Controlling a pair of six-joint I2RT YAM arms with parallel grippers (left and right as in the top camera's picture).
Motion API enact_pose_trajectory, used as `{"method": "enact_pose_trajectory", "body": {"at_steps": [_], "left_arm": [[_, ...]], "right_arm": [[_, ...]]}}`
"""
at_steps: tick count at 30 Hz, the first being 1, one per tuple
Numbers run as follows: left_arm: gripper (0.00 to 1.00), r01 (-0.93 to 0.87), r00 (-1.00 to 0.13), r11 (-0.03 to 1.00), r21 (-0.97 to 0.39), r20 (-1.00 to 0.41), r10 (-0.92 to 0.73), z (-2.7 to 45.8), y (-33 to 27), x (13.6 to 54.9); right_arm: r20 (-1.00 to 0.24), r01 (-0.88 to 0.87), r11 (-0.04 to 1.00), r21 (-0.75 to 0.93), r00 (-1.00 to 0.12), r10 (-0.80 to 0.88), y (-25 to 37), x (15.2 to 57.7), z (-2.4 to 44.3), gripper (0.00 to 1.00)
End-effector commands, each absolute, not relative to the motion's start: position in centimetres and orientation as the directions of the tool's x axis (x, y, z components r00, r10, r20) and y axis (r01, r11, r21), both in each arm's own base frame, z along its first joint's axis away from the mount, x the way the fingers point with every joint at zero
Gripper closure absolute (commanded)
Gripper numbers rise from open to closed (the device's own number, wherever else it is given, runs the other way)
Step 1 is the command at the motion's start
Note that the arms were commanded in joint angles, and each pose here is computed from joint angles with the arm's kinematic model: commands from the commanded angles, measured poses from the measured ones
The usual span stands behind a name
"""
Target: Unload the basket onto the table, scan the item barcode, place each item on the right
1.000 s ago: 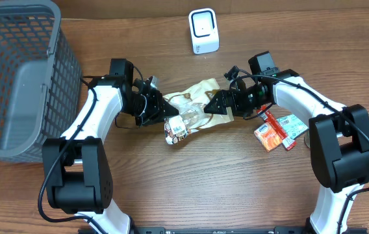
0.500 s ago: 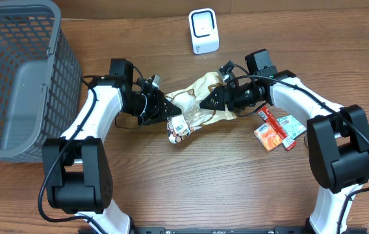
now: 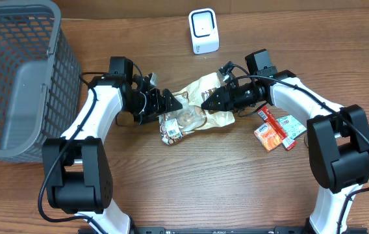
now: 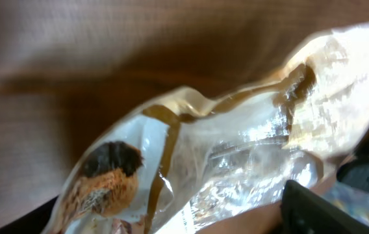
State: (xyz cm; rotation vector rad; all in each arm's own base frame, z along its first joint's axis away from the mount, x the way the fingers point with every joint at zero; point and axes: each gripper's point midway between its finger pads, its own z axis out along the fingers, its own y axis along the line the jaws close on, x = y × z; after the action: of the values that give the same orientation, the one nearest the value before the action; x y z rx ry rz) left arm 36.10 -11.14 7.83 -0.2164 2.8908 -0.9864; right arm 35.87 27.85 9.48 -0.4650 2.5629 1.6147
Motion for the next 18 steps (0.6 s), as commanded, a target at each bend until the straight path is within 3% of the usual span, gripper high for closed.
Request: {"method": "enact_pose_trajectory", "body": {"at_steps": [1,5,9,18], "left_arm": [[0.15,-0.089,-0.980,0.793,-0.602,-0.089,-0.178,8.7,-10.6,37.8],[0.18,-0.063,-0.973,0.793,-0.606,-0.138,-0.183,10.0,-10.4,39.2],[0.38,-0.075,-0.975,0.792,-0.606,-0.122,-0.186,10.0,-10.5,39.0],[0.28,-0.035,-0.990,0.840,-0.541,-0.099,-0.105,8.1,-12.6,37.1]], "right_arm": [[-0.301,-0.371,0.363,0.855,-0.924,-0.235,27.9,35.7,10.9,0.69],[-0.309,-0.380,0.439,0.814,-0.924,-0.227,27.4,36.4,9.7,0.69],[-0.327,-0.407,0.442,0.800,-0.912,-0.247,27.7,36.2,9.5,0.66],[-0.352,-0.453,0.401,0.796,-0.886,-0.302,30.1,34.7,9.8,0.74]]}}
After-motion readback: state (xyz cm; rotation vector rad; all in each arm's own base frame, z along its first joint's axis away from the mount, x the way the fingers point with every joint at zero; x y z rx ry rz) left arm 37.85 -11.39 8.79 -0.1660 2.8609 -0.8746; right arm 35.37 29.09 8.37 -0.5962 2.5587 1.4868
